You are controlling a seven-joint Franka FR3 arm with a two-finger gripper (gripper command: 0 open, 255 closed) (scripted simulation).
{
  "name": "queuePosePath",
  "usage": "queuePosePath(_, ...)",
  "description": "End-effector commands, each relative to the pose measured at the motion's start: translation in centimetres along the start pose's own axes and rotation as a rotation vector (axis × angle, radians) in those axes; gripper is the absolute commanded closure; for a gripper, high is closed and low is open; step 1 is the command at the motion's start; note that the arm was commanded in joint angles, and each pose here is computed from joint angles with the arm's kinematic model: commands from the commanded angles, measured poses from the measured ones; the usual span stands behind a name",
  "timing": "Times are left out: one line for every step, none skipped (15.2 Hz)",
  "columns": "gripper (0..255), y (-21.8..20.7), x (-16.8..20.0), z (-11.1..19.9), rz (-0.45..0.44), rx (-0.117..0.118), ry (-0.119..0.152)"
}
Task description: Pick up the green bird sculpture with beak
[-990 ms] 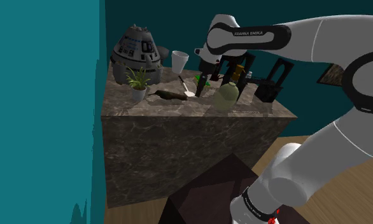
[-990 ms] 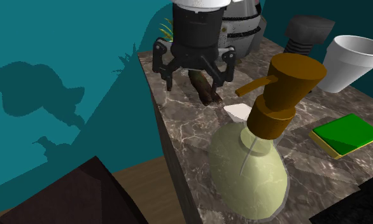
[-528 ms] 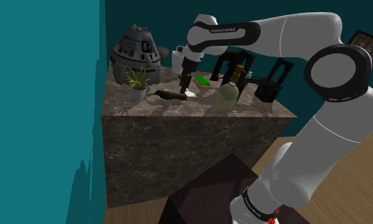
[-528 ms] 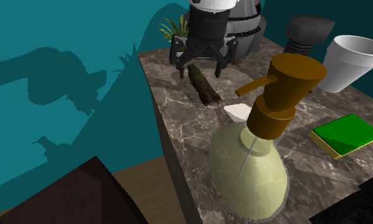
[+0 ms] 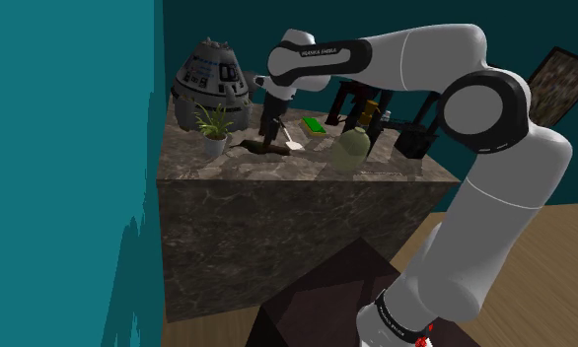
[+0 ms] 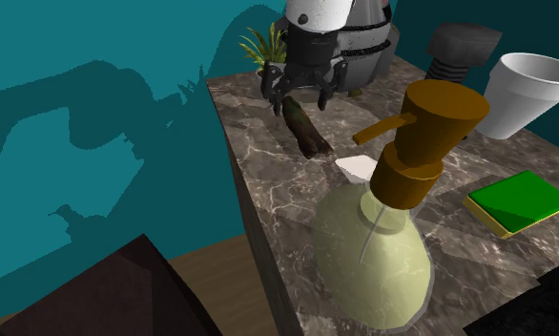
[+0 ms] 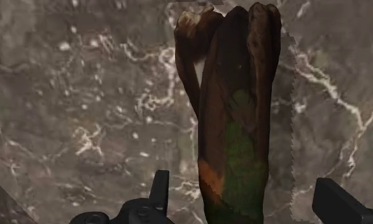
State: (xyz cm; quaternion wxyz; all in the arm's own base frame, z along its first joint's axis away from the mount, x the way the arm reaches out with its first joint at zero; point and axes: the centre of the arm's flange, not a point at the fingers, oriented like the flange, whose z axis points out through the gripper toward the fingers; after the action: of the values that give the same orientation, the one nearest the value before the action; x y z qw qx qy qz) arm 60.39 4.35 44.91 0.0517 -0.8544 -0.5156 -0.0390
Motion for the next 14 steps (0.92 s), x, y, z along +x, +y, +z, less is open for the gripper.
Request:
queuePosePath(0,0.1,-0.1,1.0,-0.002,0.0,0.001)
queuePosePath(0,0.1,-0.1,1.6,-0.002,0.0,0.001)
queuePosePath(0,0.2,-0.2,2.4,-0.002,0.0,0.001)
queuePosePath(0,0.2,-0.2,2.4,-0.002,0.0,0.001)
queuePosePath(0,0.2,-0.2,2.4,-0.002,0.0,0.001)
queuePosePath(255,0.1,-0.3,2.4,-0.002,0.0,0.001)
queuePosePath(255,0.1,-0.3,2.4,-0.002,0.0,0.001)
queuePosePath(255,0.1,-0.3,2.4,-0.002,0.0,0.001)
queuePosePath(255,0.1,-0.3,2.4,-0.002,0.0,0.001)
queuePosePath(255,0.1,-0.3,2.4,-0.002,0.0,0.001)
queuePosePath(255,0.1,-0.3,2.4,-0.002,0.0,0.001)
queuePosePath(255,0.1,-0.3,2.4,-0.002,0.0,0.001)
queuePosePath(255,0.1,-0.3,2.4,-0.002,0.0,0.001)
queuePosePath(255,0.1,-0.3,2.4,-0.002,0.0,0.001)
